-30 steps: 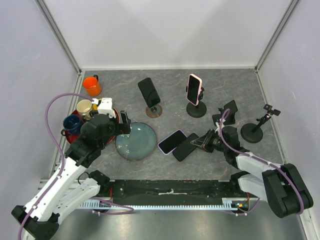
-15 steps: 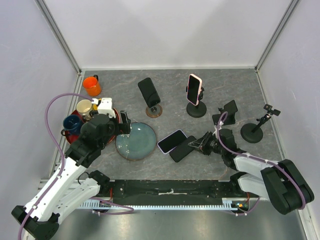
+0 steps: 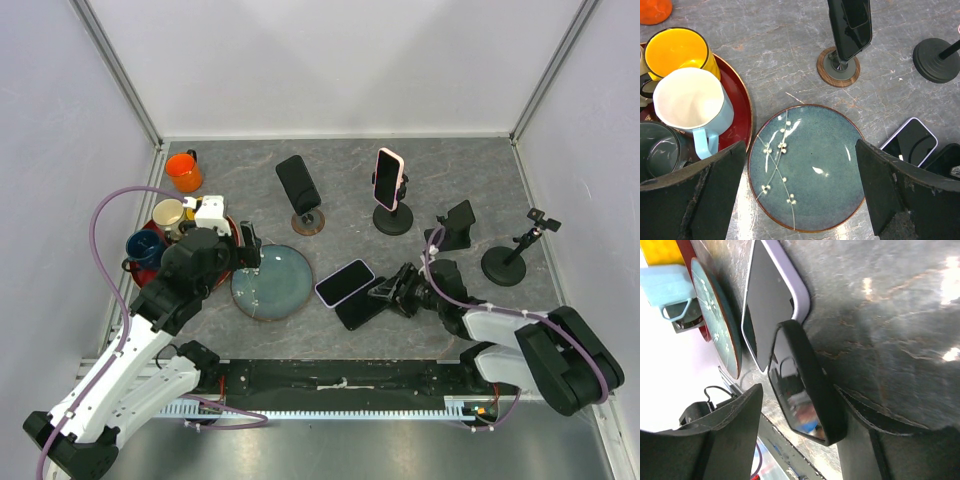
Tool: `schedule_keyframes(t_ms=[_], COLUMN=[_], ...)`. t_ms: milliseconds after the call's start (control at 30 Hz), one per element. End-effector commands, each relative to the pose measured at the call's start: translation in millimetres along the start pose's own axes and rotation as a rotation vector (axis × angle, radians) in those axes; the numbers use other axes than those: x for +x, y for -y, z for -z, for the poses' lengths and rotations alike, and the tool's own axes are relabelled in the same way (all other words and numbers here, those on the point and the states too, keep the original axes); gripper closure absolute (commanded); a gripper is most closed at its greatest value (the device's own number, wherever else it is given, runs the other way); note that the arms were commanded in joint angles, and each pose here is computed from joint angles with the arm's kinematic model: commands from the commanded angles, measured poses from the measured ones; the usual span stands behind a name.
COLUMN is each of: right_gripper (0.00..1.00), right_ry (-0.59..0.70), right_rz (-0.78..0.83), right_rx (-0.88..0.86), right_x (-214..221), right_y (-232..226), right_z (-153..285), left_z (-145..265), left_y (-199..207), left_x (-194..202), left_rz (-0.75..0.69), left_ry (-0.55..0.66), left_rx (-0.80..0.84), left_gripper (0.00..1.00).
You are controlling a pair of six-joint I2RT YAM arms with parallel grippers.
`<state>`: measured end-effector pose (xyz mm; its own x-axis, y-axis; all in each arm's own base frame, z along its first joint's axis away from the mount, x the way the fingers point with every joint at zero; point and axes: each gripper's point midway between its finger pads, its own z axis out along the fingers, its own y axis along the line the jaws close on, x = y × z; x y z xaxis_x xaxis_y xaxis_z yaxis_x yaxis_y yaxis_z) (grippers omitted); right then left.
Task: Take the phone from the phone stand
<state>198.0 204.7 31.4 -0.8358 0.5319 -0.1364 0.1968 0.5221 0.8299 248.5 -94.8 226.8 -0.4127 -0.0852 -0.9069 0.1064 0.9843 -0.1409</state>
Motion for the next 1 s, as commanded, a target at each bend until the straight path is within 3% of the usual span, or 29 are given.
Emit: schedule_keyframes(t_ms=[0,200,367,633,967], right_gripper=[0.33,0.26,0.21,0.27,0.24], right_ry=[-0.063,-0.152,-0.152,-0.079,-0.067], right_rz=[0.045,0.097,0.106,0.118,0.182], right_rx=[0.105,0.130,0.183,0.232,0.276], right_x=[14.5,33.2,38.4,33.4,27.4], right_y=[18.7,13.9,28.5,34.1,33.3], right_z=[-8.9,-27.6,-17.1,10.2,20.3], left_z=[1.1,1.3,0.7,1.9,2.9], left_y=[-2.4,-3.9,-3.4,-3.2,-3.1], left_x=[-6.2,-6.9,-6.2,-7.3,-7.7], left_rz=[-0.009,-0.008,-0.009,-0.005,-0.004], left_ry=[0.030,0.034,0.030,0.036,0.038], left_rx=[-0.005,-0.013,-0.011,-0.008,-0.006], left_gripper=[0.03,0.03,0.03,0.03,0.03])
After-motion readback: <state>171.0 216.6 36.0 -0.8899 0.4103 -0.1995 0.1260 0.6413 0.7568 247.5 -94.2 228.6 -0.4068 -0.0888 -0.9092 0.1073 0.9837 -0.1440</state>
